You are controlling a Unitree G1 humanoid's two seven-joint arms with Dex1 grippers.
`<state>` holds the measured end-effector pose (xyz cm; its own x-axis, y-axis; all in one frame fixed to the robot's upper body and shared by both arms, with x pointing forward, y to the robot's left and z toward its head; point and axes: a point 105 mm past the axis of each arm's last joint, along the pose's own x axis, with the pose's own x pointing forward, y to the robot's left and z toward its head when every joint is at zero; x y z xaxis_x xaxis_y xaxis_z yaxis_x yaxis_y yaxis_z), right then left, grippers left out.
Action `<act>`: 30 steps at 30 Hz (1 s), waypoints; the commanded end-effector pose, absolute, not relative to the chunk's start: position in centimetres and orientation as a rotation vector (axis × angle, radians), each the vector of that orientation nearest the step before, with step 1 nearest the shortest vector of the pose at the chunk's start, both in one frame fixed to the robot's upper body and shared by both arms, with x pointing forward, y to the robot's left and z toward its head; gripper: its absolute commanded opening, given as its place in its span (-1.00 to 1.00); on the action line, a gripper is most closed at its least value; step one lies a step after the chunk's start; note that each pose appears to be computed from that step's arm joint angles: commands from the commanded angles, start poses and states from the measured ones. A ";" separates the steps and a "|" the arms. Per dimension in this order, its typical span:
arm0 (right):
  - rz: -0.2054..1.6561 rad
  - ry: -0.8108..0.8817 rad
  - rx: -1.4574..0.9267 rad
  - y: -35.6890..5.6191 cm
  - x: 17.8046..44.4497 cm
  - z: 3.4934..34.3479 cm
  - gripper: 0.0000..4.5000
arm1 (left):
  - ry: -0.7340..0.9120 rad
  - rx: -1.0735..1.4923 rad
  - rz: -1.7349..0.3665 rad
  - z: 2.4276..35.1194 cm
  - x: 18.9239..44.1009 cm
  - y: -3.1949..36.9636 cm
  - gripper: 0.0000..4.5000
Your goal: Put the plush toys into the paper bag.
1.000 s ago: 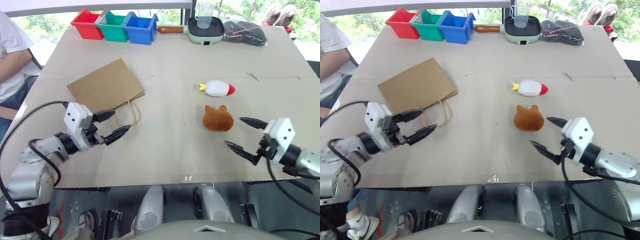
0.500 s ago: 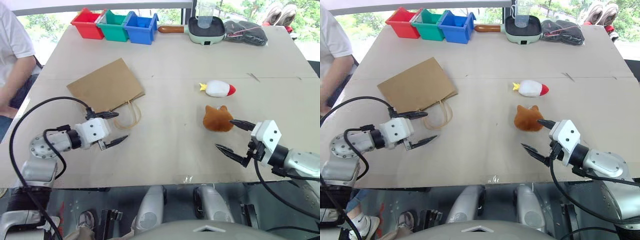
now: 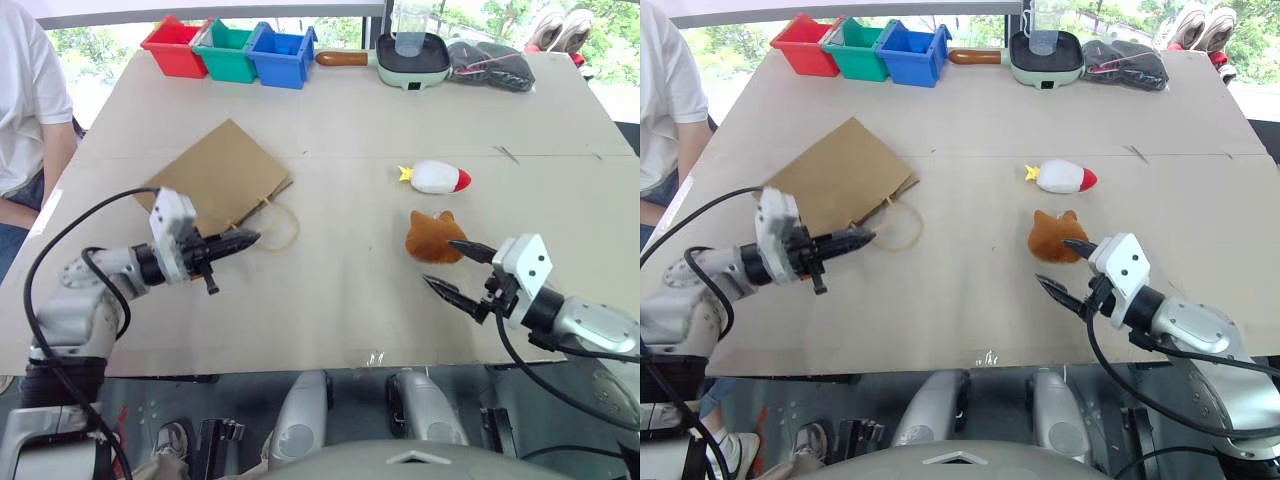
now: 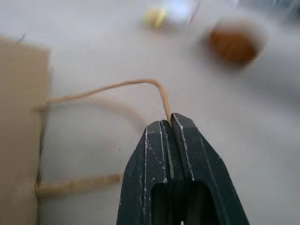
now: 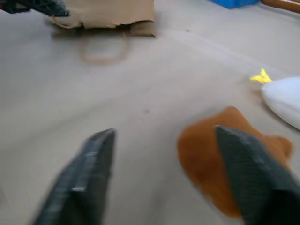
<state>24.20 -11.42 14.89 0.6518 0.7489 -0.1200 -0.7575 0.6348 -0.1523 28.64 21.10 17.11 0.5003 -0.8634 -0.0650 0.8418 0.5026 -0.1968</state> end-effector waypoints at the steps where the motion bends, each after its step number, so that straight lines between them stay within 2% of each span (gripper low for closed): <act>1: 0.923 -0.016 -0.178 -8.4 24.8 16.1 -0.54 | 0.184 -0.345 -1.157 19.4 27.1 18.9 -1.00; 3: 0.997 -0.037 -0.162 -5.7 25.6 16.3 -0.98 | 0.197 -0.409 -1.206 19.8 26.7 17.8 -1.00; 7: 1.116 -0.047 -0.127 -0.9 27.2 16.2 -0.98 | 0.184 -0.484 -1.261 20.7 26.4 15.9 -1.00; 9: 1.185 -0.015 -0.091 1.7 28.3 15.1 -0.98 | 0.157 -0.499 -1.286 21.4 26.3 15.0 -1.00; 12: 1.236 0.029 -0.107 3.8 29.9 13.0 -0.98 | 0.126 -0.504 -1.302 22.4 26.3 14.3 -1.00; 18: 1.304 0.076 -0.012 7.7 31.5 11.0 -0.98 | 0.059 -0.535 -1.332 24.8 25.7 13.5 -1.00; 21: 1.245 0.103 0.033 8.9 32.8 9.6 -0.98 | -0.011 -0.543 -1.279 26.5 25.9 14.4 -1.00; 30: 1.167 0.082 -0.038 9.3 33.1 8.3 -0.98 | -0.209 -0.489 -0.954 29.8 28.4 19.0 -1.00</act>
